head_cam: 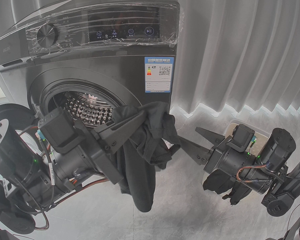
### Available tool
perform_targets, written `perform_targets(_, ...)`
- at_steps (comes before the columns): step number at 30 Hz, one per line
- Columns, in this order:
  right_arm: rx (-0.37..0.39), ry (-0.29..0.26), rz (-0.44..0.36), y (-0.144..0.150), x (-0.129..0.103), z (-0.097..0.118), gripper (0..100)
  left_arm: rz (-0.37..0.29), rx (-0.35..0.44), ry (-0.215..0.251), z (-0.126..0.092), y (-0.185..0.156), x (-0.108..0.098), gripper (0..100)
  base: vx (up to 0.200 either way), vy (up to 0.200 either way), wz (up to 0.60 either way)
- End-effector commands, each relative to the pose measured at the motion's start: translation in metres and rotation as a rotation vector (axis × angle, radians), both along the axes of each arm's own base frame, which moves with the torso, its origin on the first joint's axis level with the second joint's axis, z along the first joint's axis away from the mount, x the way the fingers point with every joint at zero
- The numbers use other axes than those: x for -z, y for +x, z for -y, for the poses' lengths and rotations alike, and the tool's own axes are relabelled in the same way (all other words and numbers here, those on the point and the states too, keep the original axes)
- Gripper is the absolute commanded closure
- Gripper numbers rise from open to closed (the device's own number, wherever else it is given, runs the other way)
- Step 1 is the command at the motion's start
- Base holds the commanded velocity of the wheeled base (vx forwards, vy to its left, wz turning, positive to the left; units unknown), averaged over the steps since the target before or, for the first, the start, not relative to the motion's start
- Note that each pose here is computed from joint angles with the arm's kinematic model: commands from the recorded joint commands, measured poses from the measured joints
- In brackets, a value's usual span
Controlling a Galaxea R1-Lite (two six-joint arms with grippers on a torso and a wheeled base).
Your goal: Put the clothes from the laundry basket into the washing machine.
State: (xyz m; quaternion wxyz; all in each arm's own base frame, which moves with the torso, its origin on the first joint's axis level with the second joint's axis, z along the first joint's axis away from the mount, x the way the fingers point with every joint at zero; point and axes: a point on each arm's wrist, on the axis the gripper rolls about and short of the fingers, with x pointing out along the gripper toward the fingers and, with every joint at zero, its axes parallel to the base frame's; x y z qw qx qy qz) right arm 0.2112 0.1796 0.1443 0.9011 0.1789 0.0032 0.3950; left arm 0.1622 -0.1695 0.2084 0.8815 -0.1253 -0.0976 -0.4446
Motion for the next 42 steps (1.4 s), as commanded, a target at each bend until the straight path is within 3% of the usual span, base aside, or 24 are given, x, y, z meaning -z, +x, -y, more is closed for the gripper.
perform_targets(1,0.039,0.007,0.017,0.008,-0.004,0.008,0,-0.037,-0.027,0.026,0.005,0.01,0.011,100,0.0,0.0,0.0)
perform_targets(4,0.067,-0.008,0.035,0.014,-0.004,0.014,0,-0.042,-0.033,0.02,0.004,0.012,0.011,100,0.0,0.0,0.0)
perform_targets(8,0.148,-0.081,0.046,0.025,0.005,0.034,0,-0.048,-0.046,0.013,0.001,0.014,0.01,100,0.0,0.0,0.0)
perform_targets(13,0.163,-0.117,0.02,0.025,0.014,0.039,0,-0.052,-0.046,-0.004,0.003,0.017,0.008,100,0.0,0.0,0.0)
perform_targets(17,0.164,-0.141,-0.012,0.021,0.022,0.042,0,-0.067,-0.022,-0.068,0.005,0.017,0.001,100,0.0,0.0,0.0)
perform_targets(19,0.164,-0.143,-0.016,0.02,0.023,0.042,0,-0.072,0.0,-0.122,0.006,0.016,-0.006,100,0.0,0.0,0.0)
perform_targets(20,0.164,-0.143,-0.016,0.02,0.023,0.042,0,-0.072,0.0,-0.122,0.006,0.016,-0.006,100,0.0,0.0,0.0)
perform_targets(21,0.165,-0.145,-0.019,0.02,0.023,0.043,0,-0.102,0.034,-0.191,0.006,0.013,-0.013,100,0.0,0.0,0.0)
perform_targets(22,0.163,-0.146,-0.02,0.02,0.023,0.042,0,-0.117,0.043,-0.213,0.006,0.013,-0.015,100,0.0,0.0,0.0)
perform_targets(28,0.145,-0.164,-0.046,0.013,0.03,0.044,0,-0.12,0.0,-0.171,0.009,0.018,-0.005,100,0.0,0.0,0.0)
perform_targets(42,0.002,-0.206,-0.05,0.006,0.04,0.032,0,-0.124,0.023,-0.158,0.017,0.016,-0.002,100,0.0,0.0,0.0)
